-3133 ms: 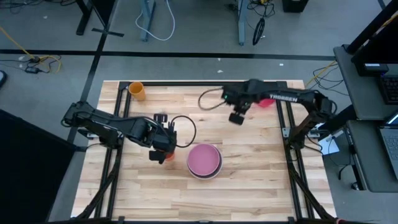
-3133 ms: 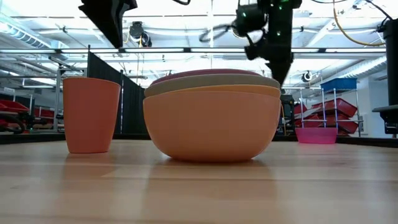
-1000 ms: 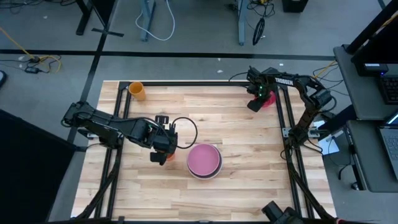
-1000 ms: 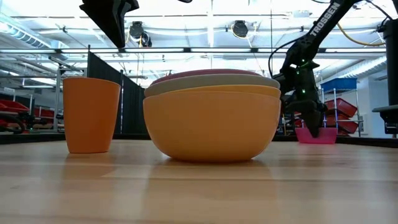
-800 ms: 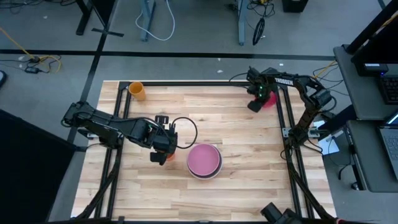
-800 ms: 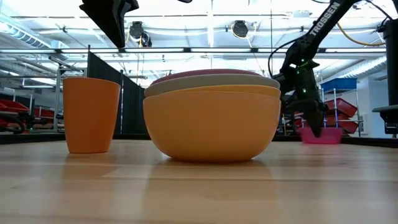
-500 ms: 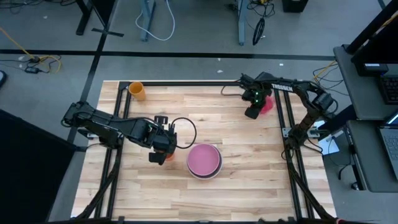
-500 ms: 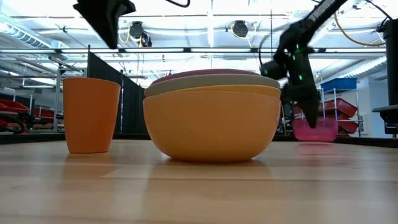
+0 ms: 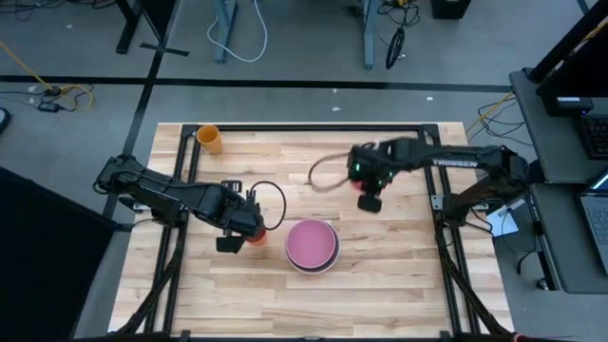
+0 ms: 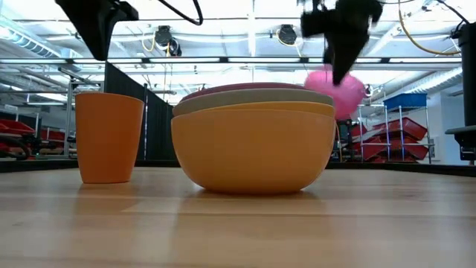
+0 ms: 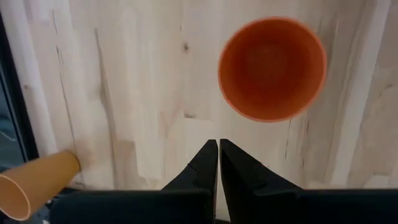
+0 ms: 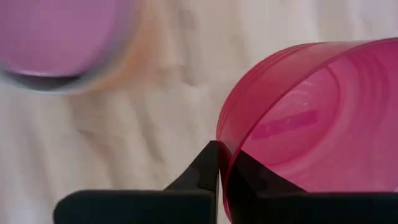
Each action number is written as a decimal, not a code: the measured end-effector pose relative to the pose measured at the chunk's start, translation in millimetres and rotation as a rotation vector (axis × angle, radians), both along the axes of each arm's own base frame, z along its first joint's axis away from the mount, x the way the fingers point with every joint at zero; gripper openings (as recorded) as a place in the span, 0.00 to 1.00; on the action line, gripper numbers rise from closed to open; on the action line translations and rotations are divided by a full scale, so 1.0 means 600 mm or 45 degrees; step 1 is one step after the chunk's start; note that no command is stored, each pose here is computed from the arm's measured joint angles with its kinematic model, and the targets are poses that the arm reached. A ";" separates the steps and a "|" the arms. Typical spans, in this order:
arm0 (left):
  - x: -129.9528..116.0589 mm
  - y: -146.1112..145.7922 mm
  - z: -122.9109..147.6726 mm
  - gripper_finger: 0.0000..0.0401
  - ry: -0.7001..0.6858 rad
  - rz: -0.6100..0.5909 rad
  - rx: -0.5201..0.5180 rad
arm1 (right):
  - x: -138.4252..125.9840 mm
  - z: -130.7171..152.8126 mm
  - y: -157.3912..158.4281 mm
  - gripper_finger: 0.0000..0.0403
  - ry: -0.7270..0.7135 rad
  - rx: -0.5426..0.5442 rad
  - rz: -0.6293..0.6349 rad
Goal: Nest bowls inside each other
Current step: Stack the light pink bowl on top of the pink bowl, then stack the yellow cup on top of the orange cup
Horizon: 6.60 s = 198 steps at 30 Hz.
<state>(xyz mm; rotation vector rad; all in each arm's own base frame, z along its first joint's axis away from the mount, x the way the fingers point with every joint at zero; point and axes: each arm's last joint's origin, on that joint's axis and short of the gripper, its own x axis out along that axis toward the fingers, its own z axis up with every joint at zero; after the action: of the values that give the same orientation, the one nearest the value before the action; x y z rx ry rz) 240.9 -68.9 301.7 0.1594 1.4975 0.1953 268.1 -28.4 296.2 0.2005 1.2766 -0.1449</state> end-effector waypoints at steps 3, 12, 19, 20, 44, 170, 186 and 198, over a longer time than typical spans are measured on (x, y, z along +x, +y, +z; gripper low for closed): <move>0.000 -0.001 0.000 0.01 -0.003 0.005 0.000 | 0.016 0.019 0.058 0.00 -0.122 0.017 0.104; 0.000 0.001 0.001 0.01 -0.040 0.067 0.060 | 0.040 0.040 0.170 0.00 -0.417 0.092 0.310; 0.001 0.002 0.001 0.01 -0.055 0.098 0.074 | 0.080 0.007 0.191 0.00 -0.437 0.116 0.370; 0.001 0.002 0.001 0.01 -0.056 0.099 0.076 | 0.085 0.000 0.191 0.00 -0.423 0.110 0.369; 0.003 0.002 0.001 0.01 -0.074 0.098 0.083 | 0.149 -0.073 0.204 0.04 -0.340 0.218 0.415; -0.155 0.595 -0.141 0.10 0.131 1.335 -0.330 | 0.115 -0.017 0.205 0.22 -0.473 -0.146 0.667; -0.140 0.538 -0.094 0.00 0.208 1.223 -0.360 | 0.117 -0.018 0.197 0.22 -0.473 -0.151 0.646; -0.136 0.378 0.043 0.00 -0.010 0.950 -0.248 | 0.122 -0.020 0.159 0.22 -0.431 -0.167 0.571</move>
<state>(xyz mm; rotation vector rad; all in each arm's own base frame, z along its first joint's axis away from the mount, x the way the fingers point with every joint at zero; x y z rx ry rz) 159.4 157.9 327.7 -0.5664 1.5015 0.6407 341.5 67.1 283.9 -0.1712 0.9432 0.1842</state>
